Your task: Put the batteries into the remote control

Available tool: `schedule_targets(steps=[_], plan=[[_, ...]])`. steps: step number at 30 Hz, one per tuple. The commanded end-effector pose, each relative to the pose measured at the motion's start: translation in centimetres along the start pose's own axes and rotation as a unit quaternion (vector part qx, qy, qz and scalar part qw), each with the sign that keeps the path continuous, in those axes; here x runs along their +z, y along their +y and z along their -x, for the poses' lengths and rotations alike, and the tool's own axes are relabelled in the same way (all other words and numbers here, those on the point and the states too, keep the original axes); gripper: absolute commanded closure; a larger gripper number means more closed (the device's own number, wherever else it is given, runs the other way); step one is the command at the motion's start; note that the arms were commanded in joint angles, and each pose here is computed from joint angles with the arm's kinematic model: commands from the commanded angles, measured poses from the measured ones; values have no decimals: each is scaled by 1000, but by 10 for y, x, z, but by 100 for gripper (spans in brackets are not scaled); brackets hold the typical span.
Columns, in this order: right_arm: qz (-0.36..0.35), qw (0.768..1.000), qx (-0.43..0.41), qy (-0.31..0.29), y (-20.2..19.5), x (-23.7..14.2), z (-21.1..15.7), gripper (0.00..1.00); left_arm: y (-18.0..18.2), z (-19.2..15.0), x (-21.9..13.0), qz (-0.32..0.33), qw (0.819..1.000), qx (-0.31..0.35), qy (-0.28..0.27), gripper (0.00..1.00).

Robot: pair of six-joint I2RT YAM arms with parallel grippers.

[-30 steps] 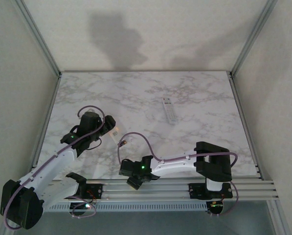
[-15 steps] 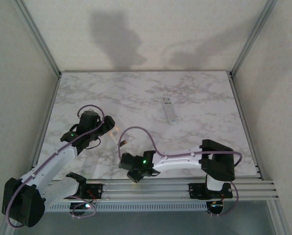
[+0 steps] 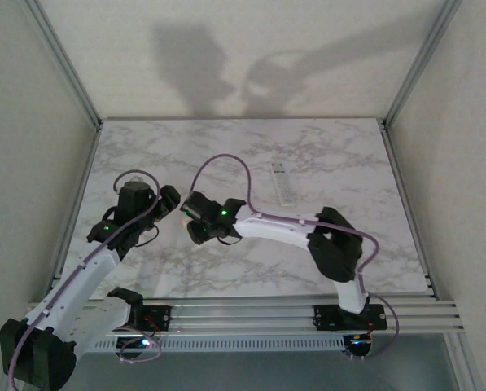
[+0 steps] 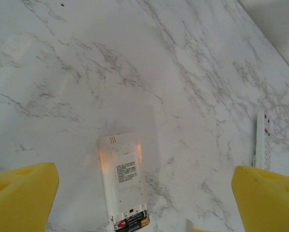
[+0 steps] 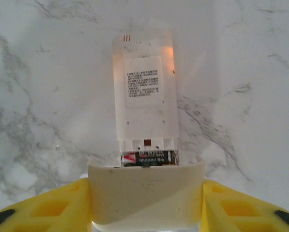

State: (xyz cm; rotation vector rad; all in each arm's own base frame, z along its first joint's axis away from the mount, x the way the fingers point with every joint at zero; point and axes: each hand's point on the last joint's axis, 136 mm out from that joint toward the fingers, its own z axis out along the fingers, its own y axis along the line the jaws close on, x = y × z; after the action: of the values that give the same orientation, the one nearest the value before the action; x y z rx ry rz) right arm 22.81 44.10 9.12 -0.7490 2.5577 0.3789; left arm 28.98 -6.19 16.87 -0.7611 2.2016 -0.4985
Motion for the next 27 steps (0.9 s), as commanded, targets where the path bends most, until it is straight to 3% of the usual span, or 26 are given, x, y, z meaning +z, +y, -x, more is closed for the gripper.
schedule_targets(steps=[1, 17, 27], plan=[[-28, 999, -8, 38, -5, 17, -10, 49, 2, 9, -9, 6, 1000, 5, -15, 8], [-24, 996, -9, 80, -1, 49, -28, 45, 8, 4, -3, 7, 1000, 2, -8, 8], [-30, 996, -11, 86, -1, 53, -29, 36, 9, 1, 1, 8, 1000, 1, -3, 8]])
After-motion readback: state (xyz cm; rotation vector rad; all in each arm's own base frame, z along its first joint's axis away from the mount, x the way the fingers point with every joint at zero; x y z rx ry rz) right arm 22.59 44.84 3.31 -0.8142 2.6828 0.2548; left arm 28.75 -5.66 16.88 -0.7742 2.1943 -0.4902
